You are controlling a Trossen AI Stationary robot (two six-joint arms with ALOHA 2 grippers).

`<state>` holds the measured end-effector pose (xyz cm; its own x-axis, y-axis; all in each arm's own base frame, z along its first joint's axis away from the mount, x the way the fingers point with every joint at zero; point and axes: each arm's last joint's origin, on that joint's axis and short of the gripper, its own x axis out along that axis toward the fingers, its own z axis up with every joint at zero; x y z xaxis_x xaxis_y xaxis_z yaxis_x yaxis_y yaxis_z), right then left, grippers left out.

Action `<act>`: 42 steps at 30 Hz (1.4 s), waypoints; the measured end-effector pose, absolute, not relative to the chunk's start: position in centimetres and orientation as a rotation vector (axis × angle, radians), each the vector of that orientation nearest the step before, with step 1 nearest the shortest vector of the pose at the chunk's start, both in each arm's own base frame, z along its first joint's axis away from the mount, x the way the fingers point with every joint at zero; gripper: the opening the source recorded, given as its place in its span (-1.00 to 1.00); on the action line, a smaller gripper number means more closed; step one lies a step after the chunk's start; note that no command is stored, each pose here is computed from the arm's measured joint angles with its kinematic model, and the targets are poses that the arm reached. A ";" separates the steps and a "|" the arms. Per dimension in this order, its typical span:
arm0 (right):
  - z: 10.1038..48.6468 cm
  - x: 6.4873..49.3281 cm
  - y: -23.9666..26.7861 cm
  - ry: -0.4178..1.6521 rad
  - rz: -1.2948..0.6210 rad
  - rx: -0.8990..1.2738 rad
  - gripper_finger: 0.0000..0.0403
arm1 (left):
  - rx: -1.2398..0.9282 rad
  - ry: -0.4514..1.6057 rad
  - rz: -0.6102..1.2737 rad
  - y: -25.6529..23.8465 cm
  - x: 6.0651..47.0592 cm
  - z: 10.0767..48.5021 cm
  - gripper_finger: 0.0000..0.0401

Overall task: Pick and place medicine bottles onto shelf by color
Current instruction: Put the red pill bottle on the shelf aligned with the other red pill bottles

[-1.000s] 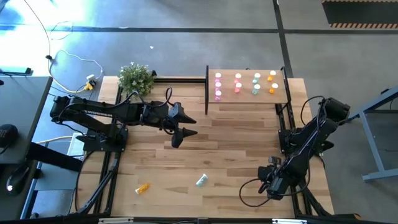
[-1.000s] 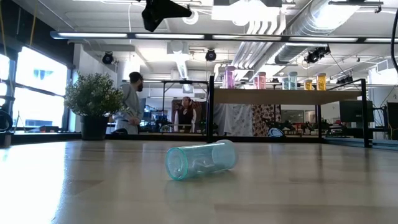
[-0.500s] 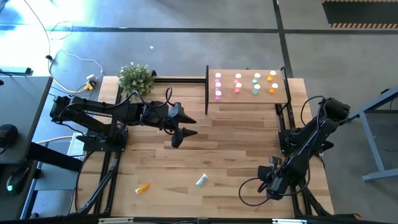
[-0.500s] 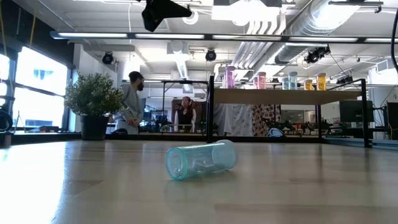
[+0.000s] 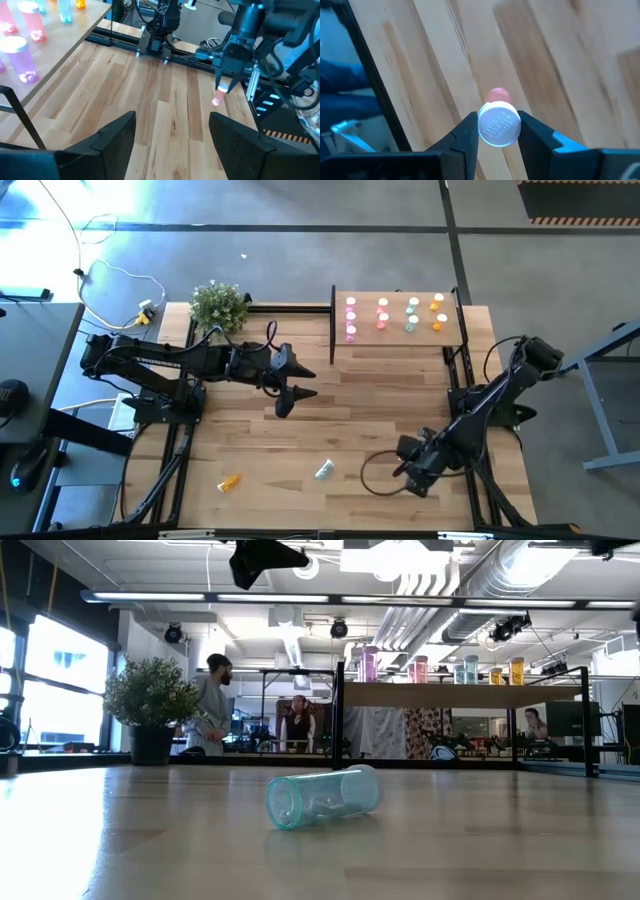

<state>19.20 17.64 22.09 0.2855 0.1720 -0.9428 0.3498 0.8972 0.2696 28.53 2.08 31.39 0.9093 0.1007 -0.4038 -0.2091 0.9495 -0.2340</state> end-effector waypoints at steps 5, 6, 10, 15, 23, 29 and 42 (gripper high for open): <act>24.0 21.6 16.0 1.221 -0.137 0.518 -0.49 | -0.253 0.398 0.184 2.9 28.5 31.4 0.20; 24.3 22.1 15.6 1.208 -0.146 0.522 -0.49 | -0.246 0.397 0.192 3.2 28.4 31.4 0.20; 26.1 23.7 13.7 1.145 -0.198 0.515 -0.49 | -0.224 0.396 0.224 4.3 28.3 31.4 0.20; 28.3 25.0 10.7 1.121 -0.289 0.483 -0.49 | -0.208 0.395 0.262 5.5 28.1 31.4 0.20; 31.8 26.1 5.2 1.118 -0.380 0.394 -0.49 | -0.200 0.393 0.300 6.8 27.8 31.4 0.20; 33.8 26.0 0.5 1.146 -0.411 0.335 -0.49 | -0.210 0.393 0.286 7.1 27.7 31.4 0.20; 35.8 23.7 -9.5 1.172 -0.420 0.308 -0.49 | -0.217 0.391 0.293 7.1 27.7 31.4 0.20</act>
<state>23.65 -9.51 35.83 0.3252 -0.1567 -0.9326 0.4714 0.8818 0.0162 27.72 7.08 31.39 0.8835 0.2382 -0.4034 -0.3209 0.9350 -0.1509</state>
